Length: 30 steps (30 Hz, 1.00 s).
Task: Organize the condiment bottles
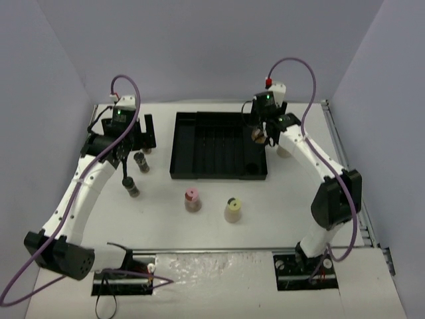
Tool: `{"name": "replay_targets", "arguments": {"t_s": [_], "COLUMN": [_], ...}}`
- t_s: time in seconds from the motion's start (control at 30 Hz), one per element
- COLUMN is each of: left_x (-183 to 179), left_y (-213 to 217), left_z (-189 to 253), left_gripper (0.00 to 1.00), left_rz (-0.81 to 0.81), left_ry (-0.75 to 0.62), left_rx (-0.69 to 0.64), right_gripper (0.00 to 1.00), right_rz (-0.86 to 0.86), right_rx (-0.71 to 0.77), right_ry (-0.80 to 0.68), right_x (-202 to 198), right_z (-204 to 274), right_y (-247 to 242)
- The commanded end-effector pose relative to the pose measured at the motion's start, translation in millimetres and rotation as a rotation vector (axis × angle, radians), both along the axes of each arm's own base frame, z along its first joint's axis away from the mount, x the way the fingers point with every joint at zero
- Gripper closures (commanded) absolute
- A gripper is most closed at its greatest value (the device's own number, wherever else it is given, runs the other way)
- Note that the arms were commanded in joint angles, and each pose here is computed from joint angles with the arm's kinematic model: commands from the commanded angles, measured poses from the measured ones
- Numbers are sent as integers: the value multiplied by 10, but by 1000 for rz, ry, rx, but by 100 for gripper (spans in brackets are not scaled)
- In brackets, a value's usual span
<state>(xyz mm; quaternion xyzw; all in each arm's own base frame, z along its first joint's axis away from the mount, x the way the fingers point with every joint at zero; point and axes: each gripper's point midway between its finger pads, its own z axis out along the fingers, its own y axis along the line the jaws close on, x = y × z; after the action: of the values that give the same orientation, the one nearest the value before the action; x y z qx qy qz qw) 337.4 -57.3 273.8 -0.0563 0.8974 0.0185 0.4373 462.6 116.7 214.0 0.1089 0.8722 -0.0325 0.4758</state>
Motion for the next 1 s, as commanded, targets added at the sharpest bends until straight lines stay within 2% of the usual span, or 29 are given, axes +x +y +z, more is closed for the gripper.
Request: {"name": "replay_targets", "arguments": {"t_s": [0.0, 0.47, 0.77, 0.97], "left_x": [99, 95, 118, 126], "left_y": [-25, -11, -21, -15], "left_z": [297, 276, 237, 210], "left_gripper": [7, 7, 7, 7], "left_rz": [6, 8, 8, 10], "left_ry": [-89, -81, -72, -64], "left_rx": [-19, -9, -8, -1], "right_gripper": [100, 100, 100, 100], "right_rz": [-3, -27, -18, -17], "right_rx": [16, 29, 55, 59], "right_ry": [-152, -201, -178, -197], "right_x": [359, 1082, 1341, 1399], "right_z": [462, 347, 84, 146], "right_y": [75, 121, 72, 104]}}
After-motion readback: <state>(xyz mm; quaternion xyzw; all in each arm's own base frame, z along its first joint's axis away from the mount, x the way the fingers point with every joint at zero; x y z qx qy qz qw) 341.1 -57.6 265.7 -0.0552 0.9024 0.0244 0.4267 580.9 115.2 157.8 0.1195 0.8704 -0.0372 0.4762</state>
